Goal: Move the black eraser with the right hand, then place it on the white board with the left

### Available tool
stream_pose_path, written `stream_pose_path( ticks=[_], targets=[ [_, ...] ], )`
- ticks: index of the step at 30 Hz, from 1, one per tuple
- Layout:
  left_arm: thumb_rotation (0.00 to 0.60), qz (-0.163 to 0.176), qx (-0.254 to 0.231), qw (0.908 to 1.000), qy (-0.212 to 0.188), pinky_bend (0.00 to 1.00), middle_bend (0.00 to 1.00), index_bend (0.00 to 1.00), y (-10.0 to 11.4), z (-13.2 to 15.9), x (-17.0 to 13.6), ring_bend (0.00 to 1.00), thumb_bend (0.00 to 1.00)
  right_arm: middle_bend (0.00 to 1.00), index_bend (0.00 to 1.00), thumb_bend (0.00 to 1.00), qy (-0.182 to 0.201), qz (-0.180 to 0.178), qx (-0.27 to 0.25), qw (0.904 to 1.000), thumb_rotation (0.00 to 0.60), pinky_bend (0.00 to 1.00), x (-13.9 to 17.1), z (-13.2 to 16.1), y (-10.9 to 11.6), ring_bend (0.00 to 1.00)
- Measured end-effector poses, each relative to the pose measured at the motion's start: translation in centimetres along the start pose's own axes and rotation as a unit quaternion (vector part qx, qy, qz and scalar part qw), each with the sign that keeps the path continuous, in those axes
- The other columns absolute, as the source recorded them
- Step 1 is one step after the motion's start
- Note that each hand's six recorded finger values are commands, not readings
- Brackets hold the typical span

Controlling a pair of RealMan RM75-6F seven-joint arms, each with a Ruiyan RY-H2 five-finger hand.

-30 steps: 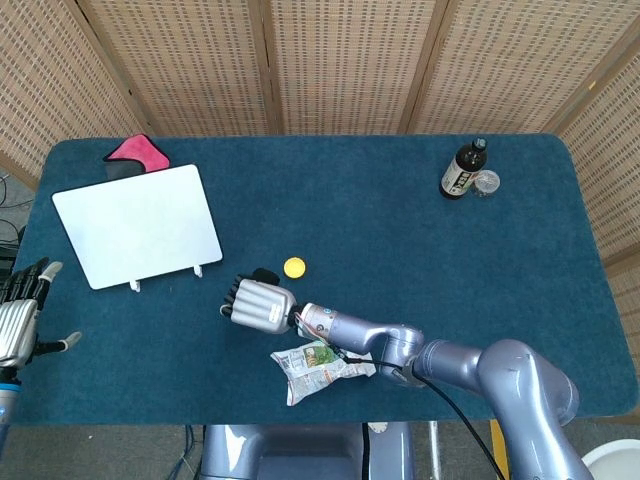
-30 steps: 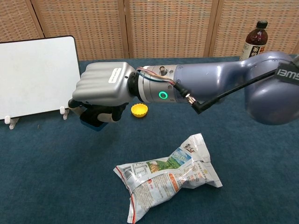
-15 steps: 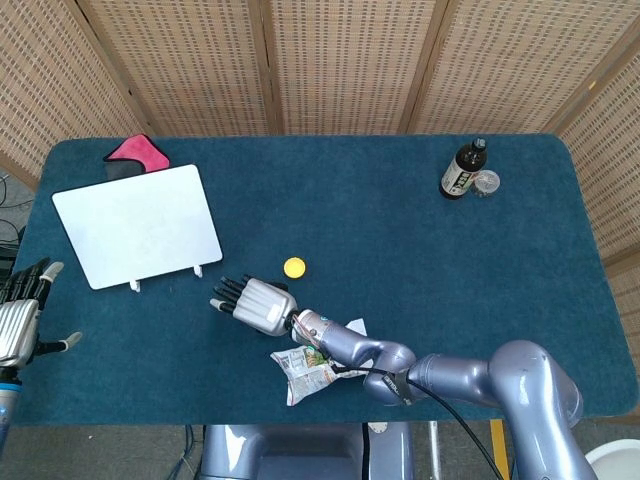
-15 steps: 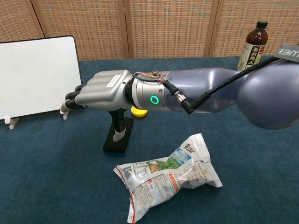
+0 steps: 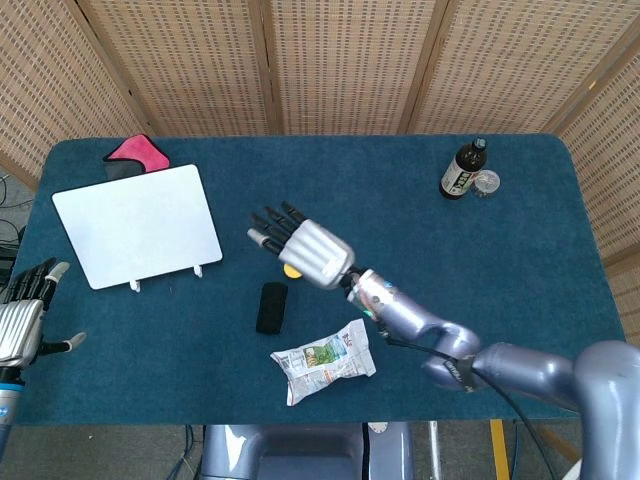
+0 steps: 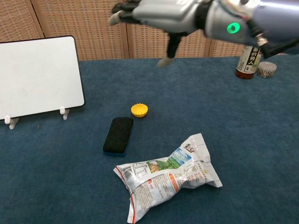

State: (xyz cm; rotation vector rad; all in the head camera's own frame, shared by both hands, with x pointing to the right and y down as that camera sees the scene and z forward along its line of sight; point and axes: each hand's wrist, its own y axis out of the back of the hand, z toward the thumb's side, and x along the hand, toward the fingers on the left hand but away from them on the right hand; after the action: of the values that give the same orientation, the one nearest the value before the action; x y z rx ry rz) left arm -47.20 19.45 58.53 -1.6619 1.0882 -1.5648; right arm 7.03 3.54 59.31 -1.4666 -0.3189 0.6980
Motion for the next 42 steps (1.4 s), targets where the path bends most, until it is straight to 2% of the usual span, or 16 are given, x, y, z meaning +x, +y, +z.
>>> stream_pose_path(
  ticks=[3, 7, 11, 13, 15, 16, 19, 22, 25, 28, 29, 31, 32, 35, 38, 42],
  targets=[
    [0.6, 0.002, 0.008, 0.9999, -0.012, 0.01, 0.0, 0.0, 0.1, 0.2, 0.0, 0.0, 0.08, 0.0, 0.0, 0.0, -0.052, -0.016, -0.011, 0.9985, 0.6, 0.12, 3.9, -4.7, -0.2, 0.0],
    [0.6, 0.005, 0.023, 0.9988, -0.042, 0.01, 0.0, 0.0, 0.4, 0.9, 0.2, 0.0, 0.1, 0.0, 0.0, 0.0, -0.125, -0.04, -0.042, 0.9904, 0.6, 0.12, 10.0, -10.6, -1.1, 0.0],
    [0.6, 0.013, 0.046, 0.992, -0.117, 0.01, 0.0, 0.0, 0.8, 2.5, 0.7, 0.0, 0.1, 0.0, 0.0, 0.0, -0.199, -0.05, -0.066, 0.9766, 0.6, 0.09, 16.7, -16.0, -3.0, 0.0],
    [0.6, 0.016, 0.066, 0.9854, -0.156, 0.01, 0.0, 0.0, 1.0, 3.3, 1.0, 0.0, 0.1, 0.0, 0.0, 0.0, -0.246, -0.047, -0.079, 0.9648, 0.6, 0.07, 21.3, -18.6, -4.4, 0.0],
    [0.6, 0.021, 0.093, 0.9747, -0.202, 0.01, 0.0, 0.0, 1.1, 4.3, 1.4, 0.0, 0.11, 0.0, 0.0, 0.0, -0.29, -0.04, -0.096, 0.9514, 0.6, 0.05, 25.6, -20.2, -5.6, 0.0],
    [0.6, 0.024, 0.105, 0.9694, -0.221, 0.01, 0.0, 0.0, 1.2, 4.7, 1.7, 0.0, 0.11, 0.0, 0.0, 0.0, -0.318, -0.034, -0.11, 0.941, 0.6, 0.05, 28.4, -20.7, -6.4, 0.0],
    [0.6, 0.028, 0.134, 0.9504, -0.279, 0.01, 0.0, 0.0, 1.1, 6.5, 2.5, 0.0, 0.12, 0.0, 0.0, 0.0, -0.373, -0.022, -0.144, 0.9163, 0.6, 0.03, 34.2, -20.6, -7.8, 0.0],
    [0.6, 0.019, 0.146, 0.9295, -0.338, 0.01, 0.0, 0.0, 0.5, 9.0, 3.0, 0.0, 0.14, 0.0, 0.0, 0.0, -0.398, -0.016, -0.171, 0.9012, 0.6, 0.01, 37.2, -19.1, -8.4, 0.0],
    [0.6, 0.012, 0.174, 0.9017, -0.396, 0.01, 0.0, 0.0, -0.5, 11.3, 3.8, 0.0, 0.16, 0.0, 0.0, 0.0, -0.407, -0.019, -0.2, 0.8908, 0.6, 0.01, 37.9, -17.4, -8.4, 0.0],
    [0.6, 0.011, 0.223, 0.8652, -0.449, 0.01, 0.0, 0.0, -1.7, 12.9, 4.4, 0.0, 0.17, 0.0, 0.0, 0.0, -0.415, -0.024, -0.229, 0.8805, 0.6, 0.01, 38.0, -15.4, -8.0, 0.0],
    [0.6, 0.013, 0.248, 0.8473, -0.47, 0.01, 0.0, 0.0, -2.2, 13.3, 4.7, 0.0, 0.17, 0.0, 0.0, 0.0, -0.417, -0.025, -0.234, 0.8778, 0.6, 0.01, 38.0, -14.9, -7.9, 0.0],
    [0.6, 0.014, 0.282, 0.8217, -0.495, 0.01, 0.0, 0.0, -3.0, 13.7, 5.4, 0.0, 0.17, 0.0, 0.0, 0.0, -0.424, -0.023, -0.239, 0.8734, 0.6, 0.01, 38.0, -13.9, -7.4, 0.0],
    [0.6, 0.013, 0.301, 0.806, -0.509, 0.01, 0.0, 0.0, -3.4, 13.8, 6.0, 0.0, 0.17, 0.0, 0.0, 0.0, -0.427, -0.021, -0.237, 0.8724, 0.6, 0.01, 38.2, -13.7, -7.1, 0.0],
    [0.6, 0.011, 0.339, 0.7729, -0.536, 0.01, 0.0, 0.0, -4.5, 14.2, 7.6, 0.0, 0.18, 0.0, 0.0, 0.0, -0.439, -0.019, -0.226, 0.8695, 0.6, 0.01, 39.0, -14.0, -6.4, 0.0],
    [0.6, 0.01, 0.358, 0.7482, -0.559, 0.01, 0.0, 0.01, -5.9, 15.4, 9.2, 0.0, 0.2, 0.0, 0.0, 0.0, -0.446, -0.019, -0.227, 0.8657, 0.6, 0.01, 39.4, -14.3, -6.3, 0.0],
    [0.6, 0.007, 0.363, 0.727, -0.583, 0.02, 0.0, 0.02, -7.6, 17.6, 10.4, 0.0, 0.21, 0.0, 0.0, 0.0, -0.45, -0.017, -0.229, 0.8631, 0.6, 0.01, 39.5, -14.7, -6.4, 0.0]
  ],
)
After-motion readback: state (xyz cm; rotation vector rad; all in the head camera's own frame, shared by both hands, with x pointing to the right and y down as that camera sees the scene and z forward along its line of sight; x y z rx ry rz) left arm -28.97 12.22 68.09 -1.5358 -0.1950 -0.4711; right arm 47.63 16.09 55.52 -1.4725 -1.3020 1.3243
